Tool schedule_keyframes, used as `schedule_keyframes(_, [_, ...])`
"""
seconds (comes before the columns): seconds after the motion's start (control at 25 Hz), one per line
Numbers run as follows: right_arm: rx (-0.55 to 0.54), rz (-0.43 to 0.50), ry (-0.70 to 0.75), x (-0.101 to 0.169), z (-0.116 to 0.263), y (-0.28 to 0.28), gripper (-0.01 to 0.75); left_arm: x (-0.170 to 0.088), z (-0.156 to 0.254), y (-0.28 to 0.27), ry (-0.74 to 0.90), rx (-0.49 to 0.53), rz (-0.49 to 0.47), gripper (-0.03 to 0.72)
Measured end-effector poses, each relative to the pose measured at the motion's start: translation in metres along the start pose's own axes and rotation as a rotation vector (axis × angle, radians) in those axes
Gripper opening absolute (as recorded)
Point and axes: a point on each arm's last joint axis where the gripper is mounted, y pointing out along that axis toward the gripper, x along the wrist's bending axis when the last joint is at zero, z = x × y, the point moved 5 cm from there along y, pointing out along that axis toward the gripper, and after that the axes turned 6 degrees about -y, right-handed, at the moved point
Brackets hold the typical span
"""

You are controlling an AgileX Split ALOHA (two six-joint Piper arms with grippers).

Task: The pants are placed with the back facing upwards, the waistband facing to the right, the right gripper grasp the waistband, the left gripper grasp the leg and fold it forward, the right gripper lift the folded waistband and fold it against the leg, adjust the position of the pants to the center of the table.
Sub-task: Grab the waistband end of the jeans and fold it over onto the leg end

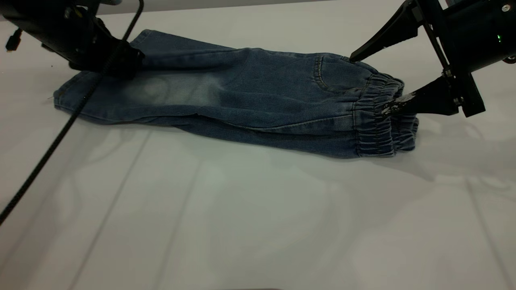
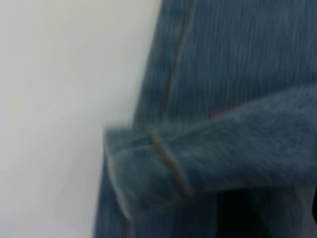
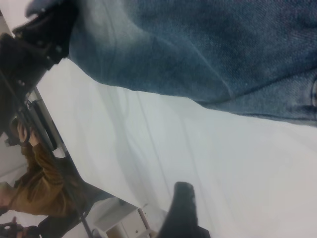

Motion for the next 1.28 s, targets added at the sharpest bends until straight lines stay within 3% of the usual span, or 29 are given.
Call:
schedule_keyframes(0.2, [0.031,-0.018,0.004,0.003,0.004,0.000,0.559,0.001,-0.017,0.000,0.163,-0.137,-0.018,0.338])
schedule_keyframes(0.36, [0.102,0.003,0.021,0.001,0.016,0.002,0.559,0.004,-0.015,-0.001,0.101,-0.103,-0.033,0.338])
schedule_keyframes(0.52, [0.141,0.111,-0.032,-0.006,0.028,0.014,0.559,0.004,-0.004,0.000,0.077,-0.024,-0.024,0.338])
schedule_keyframes(0.68, [0.043,0.221,-0.041,-0.018,0.018,0.019,0.568,0.002,0.007,0.000,0.055,0.048,-0.011,0.338])
schedule_keyframes(0.8, [-0.046,0.252,-0.010,-0.023,0.005,0.017,0.597,-0.003,0.008,-0.001,0.038,0.061,-0.003,0.338])
schedule_keyframes(1.12, [-0.027,0.228,0.168,-0.050,0.006,0.039,0.616,-0.030,0.007,-0.001,0.057,0.068,0.039,0.338])
schedule_keyframes(1.28, [-0.065,0.219,0.166,-0.055,0.000,0.043,0.613,-0.038,0.009,-0.002,0.069,0.081,0.052,0.338])
